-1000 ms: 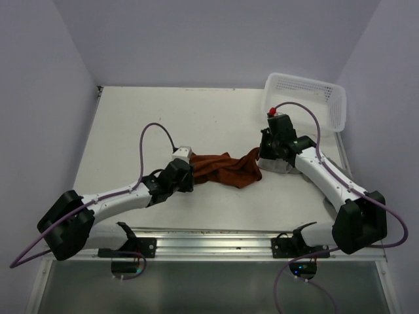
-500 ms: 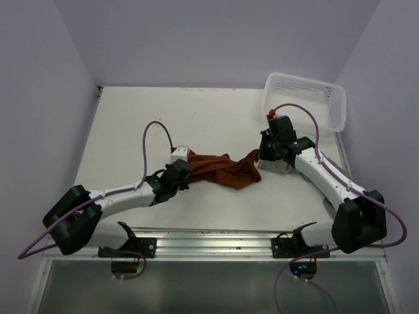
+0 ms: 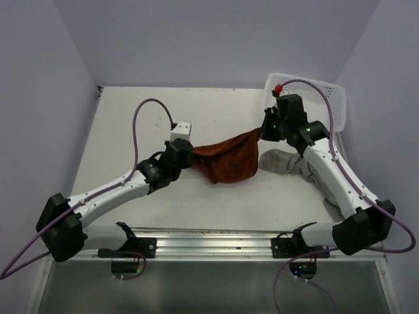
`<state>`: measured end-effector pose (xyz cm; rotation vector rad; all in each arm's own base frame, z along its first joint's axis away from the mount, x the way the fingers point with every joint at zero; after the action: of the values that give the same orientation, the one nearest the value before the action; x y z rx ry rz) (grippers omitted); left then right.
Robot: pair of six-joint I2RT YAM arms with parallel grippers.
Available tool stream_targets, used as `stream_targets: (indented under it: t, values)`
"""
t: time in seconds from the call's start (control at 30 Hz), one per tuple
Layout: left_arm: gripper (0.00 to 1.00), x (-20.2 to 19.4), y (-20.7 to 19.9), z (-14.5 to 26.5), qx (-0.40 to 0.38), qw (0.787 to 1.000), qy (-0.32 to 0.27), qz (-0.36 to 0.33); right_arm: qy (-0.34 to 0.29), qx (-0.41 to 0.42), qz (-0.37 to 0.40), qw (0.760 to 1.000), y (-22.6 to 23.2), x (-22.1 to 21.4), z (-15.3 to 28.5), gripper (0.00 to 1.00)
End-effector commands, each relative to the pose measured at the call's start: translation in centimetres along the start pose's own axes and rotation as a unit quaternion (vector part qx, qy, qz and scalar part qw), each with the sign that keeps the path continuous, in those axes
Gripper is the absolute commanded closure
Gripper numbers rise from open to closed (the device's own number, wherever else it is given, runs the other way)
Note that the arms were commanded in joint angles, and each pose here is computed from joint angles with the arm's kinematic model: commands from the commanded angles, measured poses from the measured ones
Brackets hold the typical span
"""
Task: Roll the towels
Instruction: Flatten the towel
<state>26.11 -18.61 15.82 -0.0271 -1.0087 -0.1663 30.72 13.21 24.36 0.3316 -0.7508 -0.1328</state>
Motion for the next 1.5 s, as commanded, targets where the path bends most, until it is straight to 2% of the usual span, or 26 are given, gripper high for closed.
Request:
stream_targets:
  t: [0.0,0.03,0.13,0.4,0.67,0.83,1.1,1.2,1.23,1.3,1.4,1.47]
  values:
    - [1.00,6.1,1.7,2.6,0.043,0.997,-0.055,-0.032,-0.036,0.009,0.022,0.999,1.1,3.4,3.1,1.00]
    - [1.00,8.0,1.8,3.3,0.044,0.996,-0.071,-0.027,-0.044,0.008,0.025,0.999,1.4,4.2,4.0,1.00]
    - [1.00,10.0,2.7,4.9,0.057,0.994,-0.083,-0.036,-0.054,-0.001,0.023,0.998,1.5,4.9,5.0,1.00]
    - [1.00,10.6,4.9,7.3,0.067,0.993,-0.077,-0.057,-0.054,-0.016,0.016,0.998,0.7,4.2,4.8,1.00]
    - [1.00,7.0,1.9,4.0,-0.002,0.996,-0.035,-0.076,-0.043,-0.044,0.018,0.998,-0.6,2.8,3.7,1.00]
    - [1.00,6.2,-0.1,1.6,-0.024,0.996,-0.027,-0.079,-0.037,-0.075,0.020,0.996,-2.0,2.1,3.0,1.00]
    - [1.00,6.7,-0.1,-1.2,0.034,0.994,-0.020,-0.105,-0.026,-0.091,0.013,0.995,-3.0,2.2,1.4,1.00]
    - [1.00,6.3,0.1,-2.3,0.044,0.994,-0.007,-0.102,-0.021,-0.073,0.009,0.997,-2.4,2.2,0.6,1.00]
    - [0.96,6.1,0.4,-2.7,0.048,0.994,-0.003,-0.100,-0.019,-0.062,0.007,0.998,-2.1,2.1,0.2,1.00]
    - [0.95,5.6,0.5,-3.6,0.045,0.994,0.007,-0.098,-0.015,-0.056,0.006,0.998,-1.9,2.1,-0.3,1.00]
    - [0.88,5.2,1.7,-4.9,0.058,0.994,0.022,-0.093,-0.004,-0.040,0.004,0.999,-1.3,2.1,-1.3,1.00]
    - [0.77,4.9,2.0,-5.6,0.063,0.993,0.030,-0.092,0.004,-0.032,0.003,0.999,-1.0,2.0,-2.0,1.00]
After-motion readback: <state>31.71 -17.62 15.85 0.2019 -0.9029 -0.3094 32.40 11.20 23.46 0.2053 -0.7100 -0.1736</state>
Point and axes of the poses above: each gripper's point midway between its finger pads, its own z axis back along the fingers, its own y axis along the line the jaws close on, x = y × z, the point moved 4 cm from there along z, back along the fingers, and after that the axes turned 4 degrees about -z, right-handed, at the moved point
